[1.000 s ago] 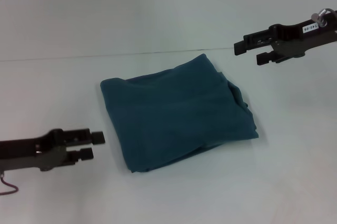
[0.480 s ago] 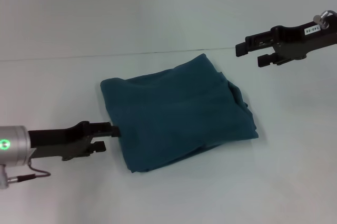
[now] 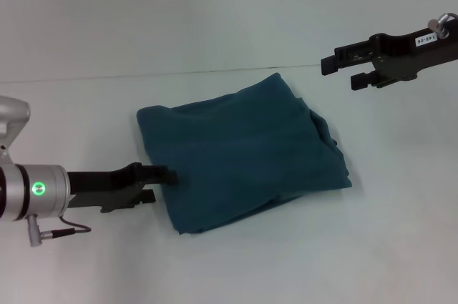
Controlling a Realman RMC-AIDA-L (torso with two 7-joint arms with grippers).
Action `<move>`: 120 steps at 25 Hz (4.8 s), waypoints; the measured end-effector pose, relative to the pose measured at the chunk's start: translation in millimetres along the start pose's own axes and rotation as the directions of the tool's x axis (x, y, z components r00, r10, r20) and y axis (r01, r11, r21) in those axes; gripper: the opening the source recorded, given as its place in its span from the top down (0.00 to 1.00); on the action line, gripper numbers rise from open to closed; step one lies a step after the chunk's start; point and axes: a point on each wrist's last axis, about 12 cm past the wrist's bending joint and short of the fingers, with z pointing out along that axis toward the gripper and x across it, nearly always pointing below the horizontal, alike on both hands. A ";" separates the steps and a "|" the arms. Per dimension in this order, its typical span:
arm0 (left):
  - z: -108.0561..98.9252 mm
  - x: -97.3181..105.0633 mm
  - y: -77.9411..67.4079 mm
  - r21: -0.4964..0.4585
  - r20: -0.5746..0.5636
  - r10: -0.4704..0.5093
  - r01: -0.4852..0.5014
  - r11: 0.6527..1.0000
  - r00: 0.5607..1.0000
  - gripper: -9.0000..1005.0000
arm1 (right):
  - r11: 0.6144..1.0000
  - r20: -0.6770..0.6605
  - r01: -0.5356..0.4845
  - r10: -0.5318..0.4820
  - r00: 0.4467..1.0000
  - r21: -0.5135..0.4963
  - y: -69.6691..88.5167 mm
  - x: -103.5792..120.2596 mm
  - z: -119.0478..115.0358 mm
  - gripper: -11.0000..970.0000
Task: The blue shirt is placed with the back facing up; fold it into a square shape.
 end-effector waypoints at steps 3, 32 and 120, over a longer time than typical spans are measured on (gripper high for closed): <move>2.9 -0.8 -1.7 -0.006 0.001 0.009 -0.009 1.000 1.000 0.33 | 1.000 0.002 -0.003 0.003 1.000 -0.001 -0.7 0.4 -0.4 0.05; 27.0 -7.6 -19.1 -0.036 -0.006 0.052 -0.052 0.998 0.999 0.52 | 0.999 0.035 -0.046 0.046 0.998 -0.020 -9.2 4.5 -7.8 0.05; -127.5 41.3 19.8 0.312 0.046 0.526 -0.513 0.800 0.849 0.10 | 0.804 -0.003 0.514 -0.540 0.842 -0.299 7.3 64.0 25.3 0.05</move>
